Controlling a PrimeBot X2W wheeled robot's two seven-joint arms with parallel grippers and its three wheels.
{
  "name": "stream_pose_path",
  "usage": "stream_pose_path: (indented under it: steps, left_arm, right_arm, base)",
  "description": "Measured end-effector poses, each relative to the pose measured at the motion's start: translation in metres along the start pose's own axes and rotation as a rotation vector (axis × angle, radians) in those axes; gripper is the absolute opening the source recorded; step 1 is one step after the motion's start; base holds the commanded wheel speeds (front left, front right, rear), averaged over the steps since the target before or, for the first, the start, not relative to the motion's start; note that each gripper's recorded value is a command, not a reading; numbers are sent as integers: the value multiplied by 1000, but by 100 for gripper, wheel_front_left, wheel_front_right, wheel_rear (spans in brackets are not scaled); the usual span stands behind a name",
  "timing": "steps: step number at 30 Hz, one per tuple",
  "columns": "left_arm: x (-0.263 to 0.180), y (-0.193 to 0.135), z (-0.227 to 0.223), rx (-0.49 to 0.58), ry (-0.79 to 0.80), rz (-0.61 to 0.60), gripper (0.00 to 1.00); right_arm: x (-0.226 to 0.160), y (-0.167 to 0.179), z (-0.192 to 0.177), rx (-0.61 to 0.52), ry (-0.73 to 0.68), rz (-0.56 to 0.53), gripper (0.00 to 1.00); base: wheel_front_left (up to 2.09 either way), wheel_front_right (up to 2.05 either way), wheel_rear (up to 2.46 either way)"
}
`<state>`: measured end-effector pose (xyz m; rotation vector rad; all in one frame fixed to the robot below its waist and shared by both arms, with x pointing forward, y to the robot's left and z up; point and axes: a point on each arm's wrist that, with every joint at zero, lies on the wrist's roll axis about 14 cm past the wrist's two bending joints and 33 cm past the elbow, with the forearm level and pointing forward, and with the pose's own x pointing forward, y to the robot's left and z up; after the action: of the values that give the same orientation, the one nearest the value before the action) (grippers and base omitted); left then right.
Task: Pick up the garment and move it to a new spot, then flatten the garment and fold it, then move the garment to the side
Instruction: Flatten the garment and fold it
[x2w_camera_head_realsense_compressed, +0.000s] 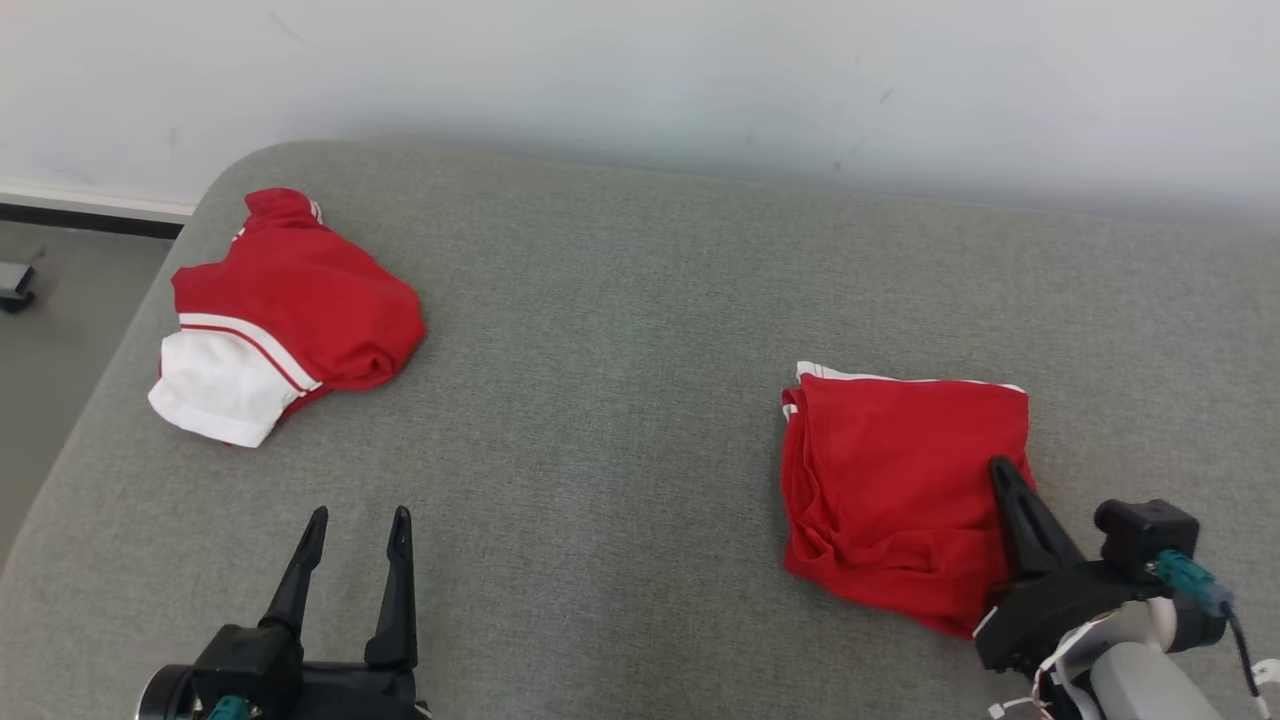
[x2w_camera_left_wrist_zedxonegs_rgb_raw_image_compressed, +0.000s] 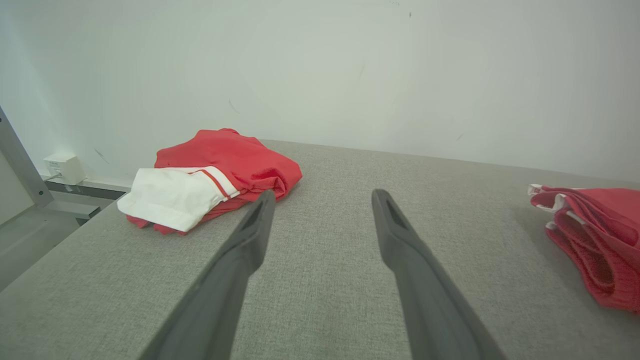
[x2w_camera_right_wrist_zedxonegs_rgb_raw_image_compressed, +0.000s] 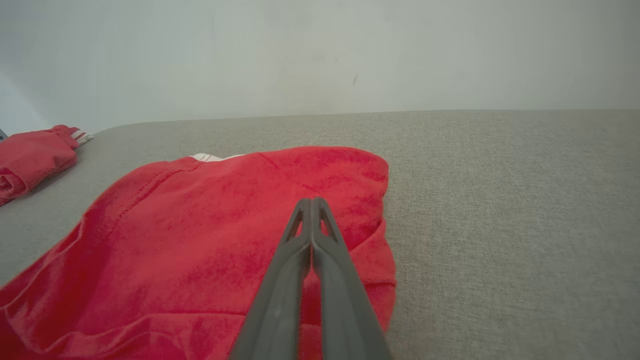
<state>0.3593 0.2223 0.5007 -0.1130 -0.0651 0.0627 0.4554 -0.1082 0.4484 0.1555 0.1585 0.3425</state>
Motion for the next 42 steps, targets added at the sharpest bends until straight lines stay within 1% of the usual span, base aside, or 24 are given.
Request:
stream_pose_path:
  steps: [5,10,18,21,23,26,29,34,36,39,40,42]
  left_arm:
    - [-4,4,0,3,3,14,100]
    - [-8,9,1,4,1,28,100]
    - [-9,10,1,5,3,34,100]
    - [-9,10,1,4,2,33,100]
    - [-9,9,1,4,2,31,100]
    - [-8,9,1,3,0,29,100]
    - [-7,7,2,3,-3,22,100]
    - [-4,0,2,3,-5,-3,100]
    - [-2,-2,2,3,-7,-10,100]
    - [1,-9,4,6,-13,-36,100]
    - [3,-14,5,8,-15,-53,100]
    - [5,-19,5,9,-16,-70,100]
  right_arm:
    - [7,24,-21,-5,63,47,0]
    - [11,59,-22,12,51,120,0]
    - [-1,119,-39,26,85,265,0]
    - [-6,133,-46,35,104,297,0]
    - [-8,136,-48,39,110,304,0]
    - [-7,137,-41,45,89,304,0]
    - [-5,132,-24,47,35,294,0]
    - [-4,109,13,31,-76,243,0]
    - [-6,102,18,26,-92,227,0]
    - [-11,80,33,11,-141,172,0]
    - [-18,65,41,6,-166,127,0]
    - [-25,47,45,3,-185,72,0]
  base:
    - [0,0,0]
    - [0,0,0]
    - [0,0,0]
    - [0,0,0]
    - [0,0,0]
    - [0,0,0]
    - [0,0,0]
    - [0,0,0]
    - [0,0,0]
    - [0,0,0]
    - [0,0,0]
    - [0,0,0]
